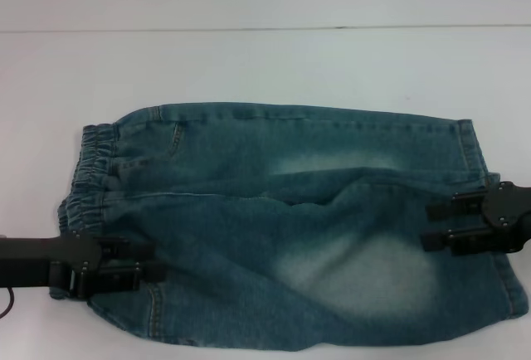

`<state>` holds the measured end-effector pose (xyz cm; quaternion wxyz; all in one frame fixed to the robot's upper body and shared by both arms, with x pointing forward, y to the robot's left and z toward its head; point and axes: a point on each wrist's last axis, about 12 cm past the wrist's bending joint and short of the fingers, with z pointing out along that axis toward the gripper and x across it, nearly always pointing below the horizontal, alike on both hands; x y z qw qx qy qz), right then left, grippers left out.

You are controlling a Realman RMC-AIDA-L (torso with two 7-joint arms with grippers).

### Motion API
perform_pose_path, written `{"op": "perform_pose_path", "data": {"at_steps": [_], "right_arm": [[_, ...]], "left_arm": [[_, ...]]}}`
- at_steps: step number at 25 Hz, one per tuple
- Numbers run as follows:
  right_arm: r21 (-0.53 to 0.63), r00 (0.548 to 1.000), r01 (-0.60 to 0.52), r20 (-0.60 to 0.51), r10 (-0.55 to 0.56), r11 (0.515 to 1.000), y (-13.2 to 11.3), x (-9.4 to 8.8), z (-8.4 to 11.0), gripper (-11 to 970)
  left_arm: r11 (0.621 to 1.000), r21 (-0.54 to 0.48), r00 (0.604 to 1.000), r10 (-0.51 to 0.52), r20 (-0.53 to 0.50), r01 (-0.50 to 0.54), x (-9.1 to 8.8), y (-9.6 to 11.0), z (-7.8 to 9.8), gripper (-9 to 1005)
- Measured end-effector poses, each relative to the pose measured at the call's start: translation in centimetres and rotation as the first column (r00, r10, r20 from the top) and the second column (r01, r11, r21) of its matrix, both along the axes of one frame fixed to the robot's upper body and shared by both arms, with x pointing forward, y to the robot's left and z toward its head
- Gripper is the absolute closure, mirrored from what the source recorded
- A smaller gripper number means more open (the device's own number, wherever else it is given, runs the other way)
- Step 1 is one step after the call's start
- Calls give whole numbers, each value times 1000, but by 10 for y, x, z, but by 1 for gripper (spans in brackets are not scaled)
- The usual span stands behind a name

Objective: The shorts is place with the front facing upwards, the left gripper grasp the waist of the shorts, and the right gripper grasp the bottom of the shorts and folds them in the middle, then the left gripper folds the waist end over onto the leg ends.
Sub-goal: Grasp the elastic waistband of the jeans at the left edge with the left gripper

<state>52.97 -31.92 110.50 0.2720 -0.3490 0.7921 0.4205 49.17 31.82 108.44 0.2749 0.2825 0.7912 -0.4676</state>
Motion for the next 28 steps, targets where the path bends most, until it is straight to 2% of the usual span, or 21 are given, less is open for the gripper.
{"op": "perform_pose_path", "data": {"at_steps": [13,18,23,28], "right_arm": [[1,1000,1,-1,-1,1000,-1,-2,-1,242],[0,1000,0,0,0,1000,-1,-2,-1,242],[1,1000,-6,6,6,1000,1,0,-1,242],[0,1000,-8,11,8,1000,1,0,0,243]], "left_arm": [[1000,0,999,20,-32,-20,-1,4,2,476],[998,25,994,63,-87,-61,1,14,14,476],[981,124,977,163,-135,-147,3,34,35,475],[957,223,956,228,-187,-185,-1,49,40,475]]}}
